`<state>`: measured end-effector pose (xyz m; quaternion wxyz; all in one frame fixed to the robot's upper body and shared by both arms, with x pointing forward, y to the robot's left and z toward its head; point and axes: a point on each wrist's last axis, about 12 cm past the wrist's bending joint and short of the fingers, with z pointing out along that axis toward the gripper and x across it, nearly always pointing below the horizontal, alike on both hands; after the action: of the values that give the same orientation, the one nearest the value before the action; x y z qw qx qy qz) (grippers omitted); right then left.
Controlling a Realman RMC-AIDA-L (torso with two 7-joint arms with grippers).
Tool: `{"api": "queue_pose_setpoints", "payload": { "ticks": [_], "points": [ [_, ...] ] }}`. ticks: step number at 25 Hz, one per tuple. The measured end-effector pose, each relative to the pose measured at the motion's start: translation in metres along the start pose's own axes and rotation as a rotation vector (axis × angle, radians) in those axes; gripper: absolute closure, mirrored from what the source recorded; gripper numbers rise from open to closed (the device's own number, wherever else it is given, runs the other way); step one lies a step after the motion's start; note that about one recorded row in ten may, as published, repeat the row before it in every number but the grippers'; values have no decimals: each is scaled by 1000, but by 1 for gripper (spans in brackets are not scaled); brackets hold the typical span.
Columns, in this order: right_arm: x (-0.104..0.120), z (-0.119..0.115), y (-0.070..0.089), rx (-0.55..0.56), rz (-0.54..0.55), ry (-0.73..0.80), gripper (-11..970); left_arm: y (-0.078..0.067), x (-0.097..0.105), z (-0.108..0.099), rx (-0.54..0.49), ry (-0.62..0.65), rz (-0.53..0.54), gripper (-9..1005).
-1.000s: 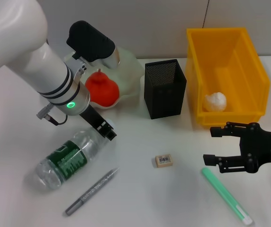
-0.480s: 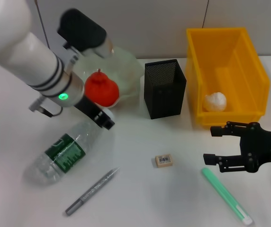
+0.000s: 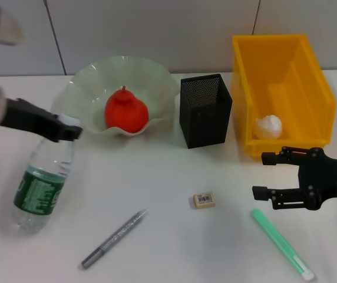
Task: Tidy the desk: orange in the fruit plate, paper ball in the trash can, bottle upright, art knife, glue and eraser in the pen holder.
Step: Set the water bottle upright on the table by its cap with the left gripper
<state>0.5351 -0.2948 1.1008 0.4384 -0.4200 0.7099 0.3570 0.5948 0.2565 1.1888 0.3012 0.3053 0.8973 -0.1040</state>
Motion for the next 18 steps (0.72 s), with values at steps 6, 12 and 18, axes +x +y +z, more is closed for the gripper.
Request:
{"api": "queue_pose_setpoints", "payload": {
  "ticks": [6, 12, 18],
  "points": [
    [-6, 3, -2, -4, -3, -10, 119, 13, 40, -37, 49, -184, -82, 552],
    [-10, 5, -4, -8, -5, -14, 119, 14, 55, -47, 72, -252, -91, 551],
    [-13, 6, -5, -8, -11, -25, 119, 5, 69, -54, 161, -411, -43, 552]
  ]
}}
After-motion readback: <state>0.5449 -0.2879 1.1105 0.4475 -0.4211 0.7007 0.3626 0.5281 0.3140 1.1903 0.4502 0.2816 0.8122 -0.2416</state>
